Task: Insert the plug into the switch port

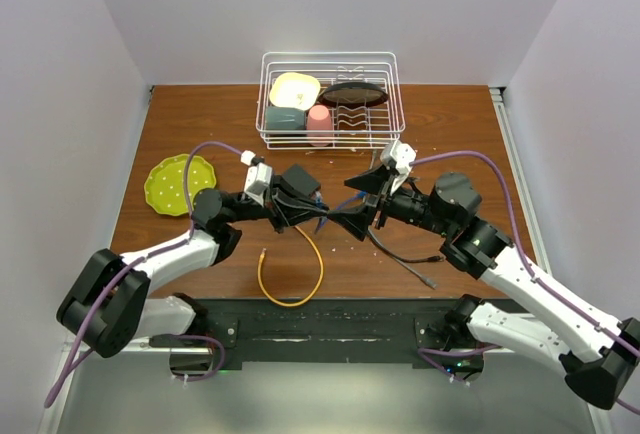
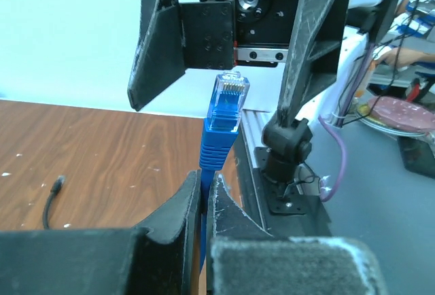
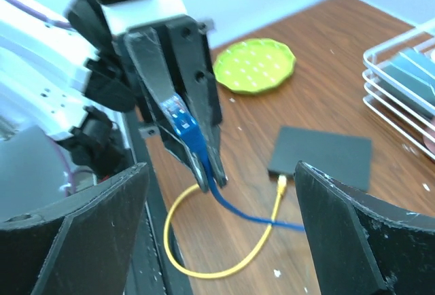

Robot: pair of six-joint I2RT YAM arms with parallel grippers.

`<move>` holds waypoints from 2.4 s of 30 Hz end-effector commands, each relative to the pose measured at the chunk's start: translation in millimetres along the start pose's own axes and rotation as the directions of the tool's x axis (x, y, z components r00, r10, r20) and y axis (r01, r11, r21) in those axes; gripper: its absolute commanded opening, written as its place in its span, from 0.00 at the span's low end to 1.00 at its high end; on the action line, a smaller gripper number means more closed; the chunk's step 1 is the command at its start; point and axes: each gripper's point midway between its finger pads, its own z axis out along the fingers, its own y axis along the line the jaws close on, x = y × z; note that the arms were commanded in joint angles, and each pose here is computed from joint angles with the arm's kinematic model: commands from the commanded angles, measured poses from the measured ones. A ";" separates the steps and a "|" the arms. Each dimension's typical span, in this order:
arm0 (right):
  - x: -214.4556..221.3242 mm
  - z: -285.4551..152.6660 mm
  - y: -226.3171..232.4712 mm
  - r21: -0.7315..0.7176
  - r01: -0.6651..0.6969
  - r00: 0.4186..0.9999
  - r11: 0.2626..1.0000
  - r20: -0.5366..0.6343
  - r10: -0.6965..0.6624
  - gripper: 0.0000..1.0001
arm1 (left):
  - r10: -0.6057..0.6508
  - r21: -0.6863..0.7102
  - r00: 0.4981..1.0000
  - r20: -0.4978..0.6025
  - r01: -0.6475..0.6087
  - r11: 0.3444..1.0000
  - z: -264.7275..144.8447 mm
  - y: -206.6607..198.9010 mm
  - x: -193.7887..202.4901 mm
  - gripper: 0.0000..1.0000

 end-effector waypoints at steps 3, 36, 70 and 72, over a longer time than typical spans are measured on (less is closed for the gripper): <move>-8.8 10.2 23.8 -0.158 -0.011 0.998 0.987 0.058 0.021 0.88 | 0.084 0.105 0.987 0.138 -0.098 0.990 -3.0 -33.3 -39.3 0.00; 2.6 29.7 23.6 -0.208 -0.096 0.992 0.973 0.063 0.111 0.56 | 0.102 0.208 0.971 0.215 -0.147 0.967 -8.7 -63.9 -63.1 0.00; 15.1 24.3 -8.7 -0.012 -0.022 0.998 1.000 -0.065 0.021 0.00 | 0.138 -0.191 0.984 0.110 -0.115 0.975 -13.3 -1.4 -57.5 0.80; 6.7 17.8 -22.8 0.077 0.032 0.998 0.997 -0.056 -0.028 0.00 | 0.216 -0.274 0.971 0.099 -0.182 0.944 -20.5 3.8 -68.9 0.86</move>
